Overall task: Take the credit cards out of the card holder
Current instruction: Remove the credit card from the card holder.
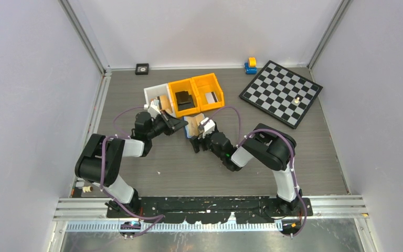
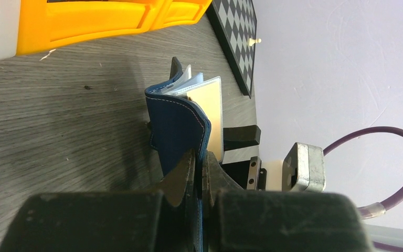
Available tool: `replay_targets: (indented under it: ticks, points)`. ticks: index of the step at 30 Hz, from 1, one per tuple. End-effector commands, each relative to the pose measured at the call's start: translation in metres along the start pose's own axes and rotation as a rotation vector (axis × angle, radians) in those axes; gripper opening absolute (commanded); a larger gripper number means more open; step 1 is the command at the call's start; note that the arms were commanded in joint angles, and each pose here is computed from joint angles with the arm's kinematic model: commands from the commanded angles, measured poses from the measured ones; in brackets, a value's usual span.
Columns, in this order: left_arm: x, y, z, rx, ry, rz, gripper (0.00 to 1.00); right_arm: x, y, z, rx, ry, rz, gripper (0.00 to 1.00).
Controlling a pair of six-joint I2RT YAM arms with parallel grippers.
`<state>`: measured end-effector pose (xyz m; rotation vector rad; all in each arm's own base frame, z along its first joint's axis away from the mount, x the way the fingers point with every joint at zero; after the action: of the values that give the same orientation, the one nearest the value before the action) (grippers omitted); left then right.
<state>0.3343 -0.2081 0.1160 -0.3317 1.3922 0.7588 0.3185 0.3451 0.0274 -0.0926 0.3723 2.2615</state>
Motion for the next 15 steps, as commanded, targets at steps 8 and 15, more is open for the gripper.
replay_targets:
  ticks: [8, 15]
  points:
    - [0.0008, 0.0032, -0.0188, 0.090, 0.028, -0.015, 0.00, 0.0265, -0.0027, 0.0044, -0.024, 0.012, 0.098, 0.89]
    - [0.0001, 0.0027, -0.0195, 0.096, 0.035, -0.022, 0.00, 0.0285, -0.0042, 0.0005, -0.013, 0.022, 0.104, 0.89]
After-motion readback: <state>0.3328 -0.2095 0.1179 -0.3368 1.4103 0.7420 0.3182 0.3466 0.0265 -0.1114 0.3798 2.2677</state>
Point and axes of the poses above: each gripper's point midway between its finger pads, its own y axis back along the fingers, its own x axis along the line the jaws close on, z = x × y, the point moved 1 cm from there along y, back along the fingers, and after that the axes turned 12 degrees about y, right-handed, at the moved point
